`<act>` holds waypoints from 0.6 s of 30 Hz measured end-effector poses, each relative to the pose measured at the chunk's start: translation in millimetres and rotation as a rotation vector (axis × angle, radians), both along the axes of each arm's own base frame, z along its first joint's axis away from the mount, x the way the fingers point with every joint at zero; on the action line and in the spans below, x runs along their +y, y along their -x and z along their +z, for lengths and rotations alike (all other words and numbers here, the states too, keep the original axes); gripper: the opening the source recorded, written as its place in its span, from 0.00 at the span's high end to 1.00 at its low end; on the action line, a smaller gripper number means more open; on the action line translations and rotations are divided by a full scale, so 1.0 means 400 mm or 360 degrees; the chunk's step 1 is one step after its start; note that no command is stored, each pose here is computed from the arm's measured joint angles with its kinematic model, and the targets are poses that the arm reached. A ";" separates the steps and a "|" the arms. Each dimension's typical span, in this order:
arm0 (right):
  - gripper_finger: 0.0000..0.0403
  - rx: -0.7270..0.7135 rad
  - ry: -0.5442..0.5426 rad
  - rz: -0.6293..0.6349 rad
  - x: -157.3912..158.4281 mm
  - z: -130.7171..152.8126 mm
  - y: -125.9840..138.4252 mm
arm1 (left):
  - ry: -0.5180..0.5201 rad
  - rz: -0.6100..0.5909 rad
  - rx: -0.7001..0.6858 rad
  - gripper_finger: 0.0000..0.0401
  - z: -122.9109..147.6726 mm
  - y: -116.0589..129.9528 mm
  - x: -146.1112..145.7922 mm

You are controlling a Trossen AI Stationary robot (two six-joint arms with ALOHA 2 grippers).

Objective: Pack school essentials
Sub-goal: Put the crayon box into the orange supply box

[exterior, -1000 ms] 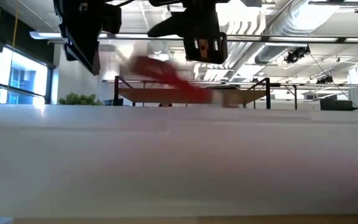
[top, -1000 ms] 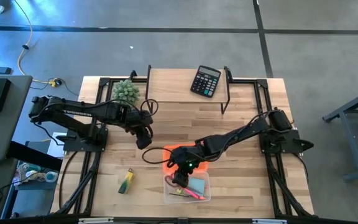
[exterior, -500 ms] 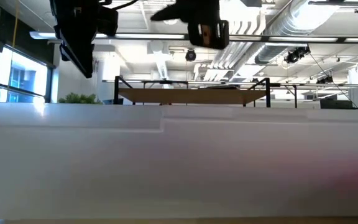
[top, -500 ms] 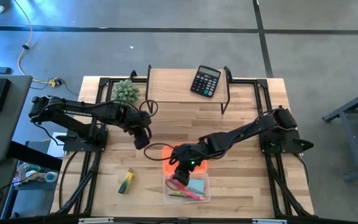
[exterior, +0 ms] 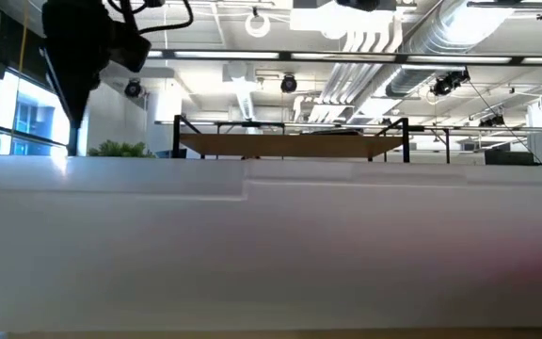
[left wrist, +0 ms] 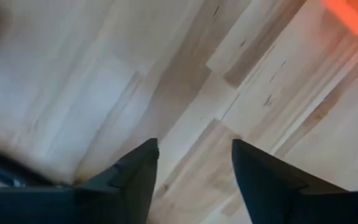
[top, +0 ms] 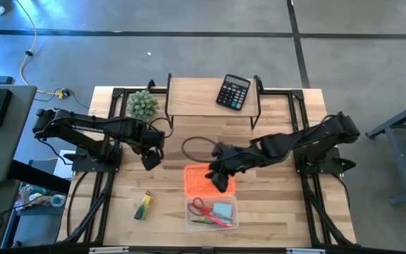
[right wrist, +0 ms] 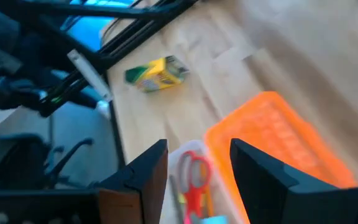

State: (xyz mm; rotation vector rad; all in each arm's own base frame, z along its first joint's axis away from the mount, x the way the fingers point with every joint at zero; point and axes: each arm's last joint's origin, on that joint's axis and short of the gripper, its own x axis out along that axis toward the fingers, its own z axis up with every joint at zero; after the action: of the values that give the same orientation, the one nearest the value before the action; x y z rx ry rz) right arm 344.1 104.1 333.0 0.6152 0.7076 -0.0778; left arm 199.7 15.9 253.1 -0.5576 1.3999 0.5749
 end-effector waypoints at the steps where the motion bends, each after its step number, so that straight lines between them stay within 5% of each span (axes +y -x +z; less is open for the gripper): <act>1: 0.59 0.0005 0.0025 -0.0027 -0.006 0.011 0.014 | 0.0008 0.0024 0.0016 0.49 0.000 0.002 -0.004; 18: 0.59 0.0112 0.0275 -0.0271 -0.087 0.120 0.200 | 0.0289 0.0381 0.0057 0.44 0.000 0.018 -0.181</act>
State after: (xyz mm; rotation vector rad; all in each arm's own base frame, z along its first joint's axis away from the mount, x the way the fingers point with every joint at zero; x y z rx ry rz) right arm 264.0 69.2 380.9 0.5076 0.7070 -0.3161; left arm 192.4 -56.4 253.3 -0.8727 1.4375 0.6547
